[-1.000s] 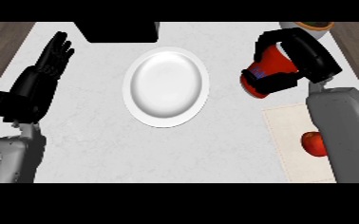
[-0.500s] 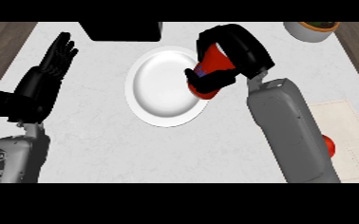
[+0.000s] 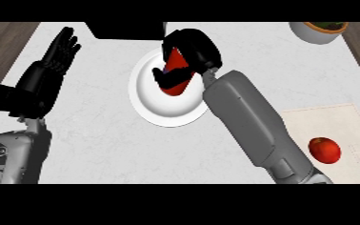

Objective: Pick the can from the placemat and place it in the plate

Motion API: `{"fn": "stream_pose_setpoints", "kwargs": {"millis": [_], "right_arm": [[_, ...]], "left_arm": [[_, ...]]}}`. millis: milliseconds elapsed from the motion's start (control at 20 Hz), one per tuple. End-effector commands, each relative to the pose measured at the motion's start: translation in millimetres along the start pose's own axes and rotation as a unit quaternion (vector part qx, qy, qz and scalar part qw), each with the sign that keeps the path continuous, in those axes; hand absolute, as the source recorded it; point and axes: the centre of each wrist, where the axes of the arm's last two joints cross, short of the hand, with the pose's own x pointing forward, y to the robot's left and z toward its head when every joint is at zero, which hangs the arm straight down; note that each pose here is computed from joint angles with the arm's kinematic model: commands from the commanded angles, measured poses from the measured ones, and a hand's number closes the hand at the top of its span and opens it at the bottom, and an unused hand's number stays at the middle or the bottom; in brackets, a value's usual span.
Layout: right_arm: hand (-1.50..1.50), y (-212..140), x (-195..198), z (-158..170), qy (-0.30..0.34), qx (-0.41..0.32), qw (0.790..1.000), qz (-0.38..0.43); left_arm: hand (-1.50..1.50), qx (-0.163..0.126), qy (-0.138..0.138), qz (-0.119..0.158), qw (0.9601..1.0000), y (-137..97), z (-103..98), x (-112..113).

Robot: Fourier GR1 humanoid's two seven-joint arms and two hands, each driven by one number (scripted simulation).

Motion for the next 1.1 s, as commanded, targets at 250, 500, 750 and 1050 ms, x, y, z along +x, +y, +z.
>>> {"fn": "stream_pose_setpoints", "kwargs": {"millis": [250,500,750,1050], "right_arm": [[1.5,38.1,-18.6,-17.7,0.053,0.016,0.998,0.002],[-1.5,43.6,-31.6,-18.6,0.086,0.025,0.995,-0.044],[-1.5,48.0,-30.8,-15.7,0.049,0.01,0.992,-0.113],[-1.5,36.8,-26.0,-20.4,0.03,-0.083,0.975,-0.204]], "left_arm": [[0.0,-0.018,-0.008,0.01,0.9998,-23.6,-4.5,6.7],[0.0,-0.032,-0.019,0.008,0.9993,-22.4,-10.1,-0.8],[0.0,-0.04,-0.017,-0.001,0.9991,-17.9,-14.0,15.2],[0.0,-0.03,-0.019,-0.002,0.9994,-26.5,-25.5,7.9]]}}
